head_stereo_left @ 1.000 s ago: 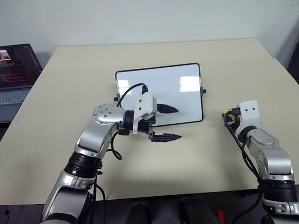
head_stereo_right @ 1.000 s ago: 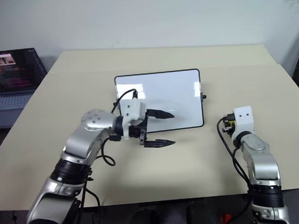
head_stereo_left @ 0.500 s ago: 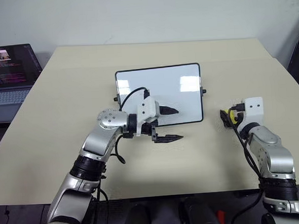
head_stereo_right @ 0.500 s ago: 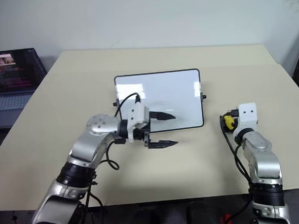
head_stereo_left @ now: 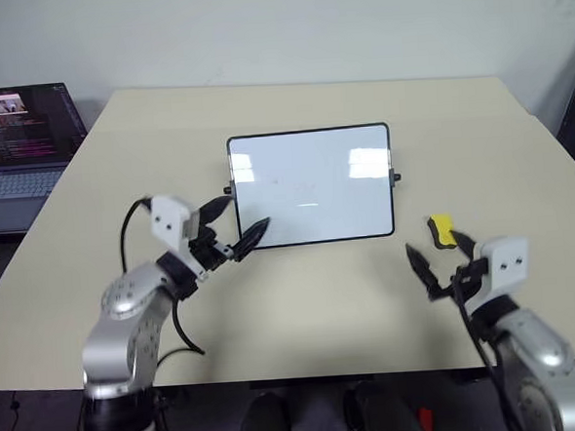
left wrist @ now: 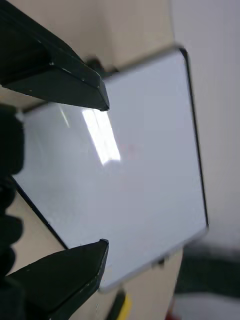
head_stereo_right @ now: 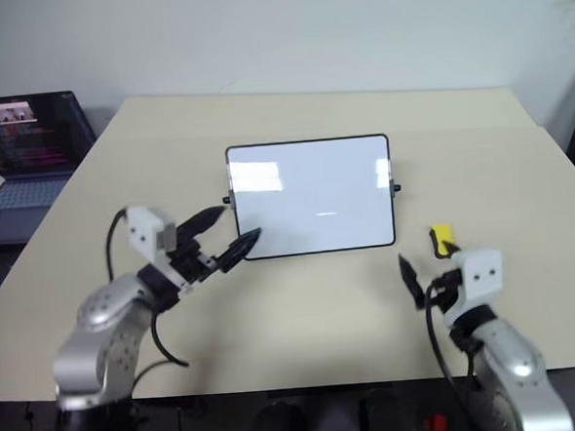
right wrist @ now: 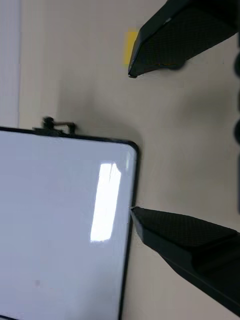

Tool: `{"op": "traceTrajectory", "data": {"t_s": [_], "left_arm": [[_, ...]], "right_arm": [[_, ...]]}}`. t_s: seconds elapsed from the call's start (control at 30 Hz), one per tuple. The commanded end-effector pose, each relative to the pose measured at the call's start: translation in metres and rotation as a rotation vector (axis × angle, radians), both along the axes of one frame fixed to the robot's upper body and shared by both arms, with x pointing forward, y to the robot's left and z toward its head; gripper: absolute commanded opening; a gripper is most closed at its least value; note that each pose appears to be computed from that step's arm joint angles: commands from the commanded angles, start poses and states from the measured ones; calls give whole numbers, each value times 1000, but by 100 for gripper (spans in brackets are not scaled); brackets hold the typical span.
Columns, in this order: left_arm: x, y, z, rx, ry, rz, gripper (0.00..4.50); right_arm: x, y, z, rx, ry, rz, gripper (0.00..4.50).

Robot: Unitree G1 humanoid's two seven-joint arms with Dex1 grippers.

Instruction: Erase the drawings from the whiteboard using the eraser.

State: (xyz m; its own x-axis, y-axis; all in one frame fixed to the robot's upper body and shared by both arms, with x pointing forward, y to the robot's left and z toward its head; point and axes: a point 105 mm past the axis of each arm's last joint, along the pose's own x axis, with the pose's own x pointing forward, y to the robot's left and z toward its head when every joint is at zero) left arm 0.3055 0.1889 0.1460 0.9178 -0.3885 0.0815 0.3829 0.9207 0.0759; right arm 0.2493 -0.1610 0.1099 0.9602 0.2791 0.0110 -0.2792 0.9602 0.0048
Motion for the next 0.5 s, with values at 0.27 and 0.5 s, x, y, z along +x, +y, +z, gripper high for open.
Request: {"op": "traceTrajectory", "data": {"t_s": [0.27,0.5], "left_arm": [[-23,51,-7,89,-94,489,450],[-39,52,-27,70,-44,586,450]], "right_arm": [[3,1,-1,-5,-95,165,448],[-4,1,2,-21,-64,216,448]]}}
